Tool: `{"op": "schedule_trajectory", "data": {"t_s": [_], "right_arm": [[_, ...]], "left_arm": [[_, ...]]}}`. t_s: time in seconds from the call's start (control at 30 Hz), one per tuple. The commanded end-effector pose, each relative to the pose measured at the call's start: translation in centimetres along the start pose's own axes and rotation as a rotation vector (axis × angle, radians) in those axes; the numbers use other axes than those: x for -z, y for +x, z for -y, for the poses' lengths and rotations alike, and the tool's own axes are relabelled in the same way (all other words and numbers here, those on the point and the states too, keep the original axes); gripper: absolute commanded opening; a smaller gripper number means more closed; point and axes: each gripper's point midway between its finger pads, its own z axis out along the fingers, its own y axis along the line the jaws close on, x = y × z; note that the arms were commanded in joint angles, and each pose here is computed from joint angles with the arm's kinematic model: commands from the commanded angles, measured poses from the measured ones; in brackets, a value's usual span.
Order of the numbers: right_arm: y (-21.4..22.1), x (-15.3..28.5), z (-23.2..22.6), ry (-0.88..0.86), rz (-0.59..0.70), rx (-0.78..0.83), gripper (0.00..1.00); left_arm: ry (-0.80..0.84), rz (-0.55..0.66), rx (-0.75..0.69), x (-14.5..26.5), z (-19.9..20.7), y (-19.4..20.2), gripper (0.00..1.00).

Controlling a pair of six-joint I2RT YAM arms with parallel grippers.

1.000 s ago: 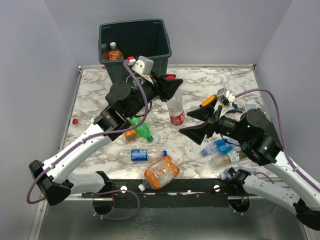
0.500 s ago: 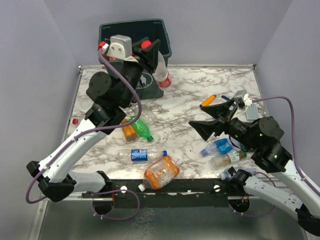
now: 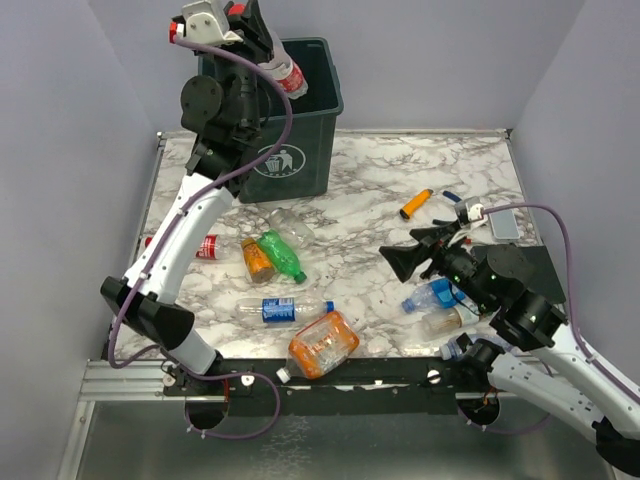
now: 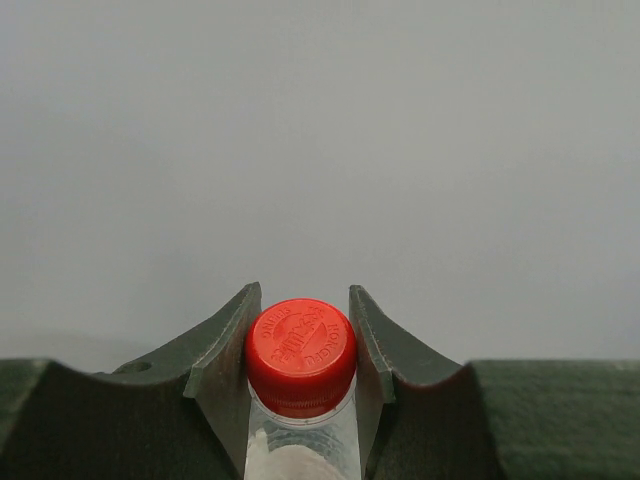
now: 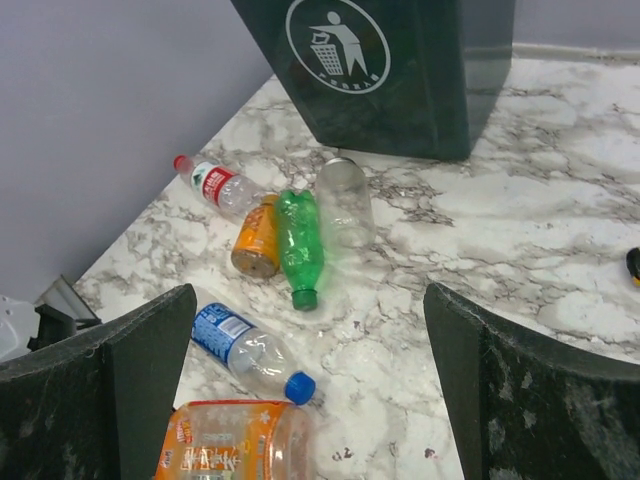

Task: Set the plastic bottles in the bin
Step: Place the plastic bottle in the trash bin.

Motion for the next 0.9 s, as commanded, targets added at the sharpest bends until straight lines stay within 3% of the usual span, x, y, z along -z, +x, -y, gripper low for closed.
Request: {"op": "schedule_trajectory", "data": {"t_s": [0.0, 0.27, 0.53, 0.87], "right_arm": [[1.3, 0.6, 1.5, 0.064, 0.003, -0.032, 1.00], [2.7, 0.8, 1.7, 0.064, -0.010, -0.067, 1.00], [2.9, 1.6, 2.5, 0.097, -0.004, -0.073, 1.00], [4.0, 1.1, 3.1, 0.126, -0.038, -0.059, 1.00]], "left_arm": [[-0.072, 0.095, 0.031, -1.5, -2.1, -1.8, 0.00], [-0.222, 0.000, -0.083, -2.7, -6.5, 7.8, 0.00], [-0.054, -0.152, -0.015, -2.9, -3.5, 15.1, 0.00], [-0.111, -0.383, -0.136, -0.5, -5.9, 22.7, 0.00]]}}
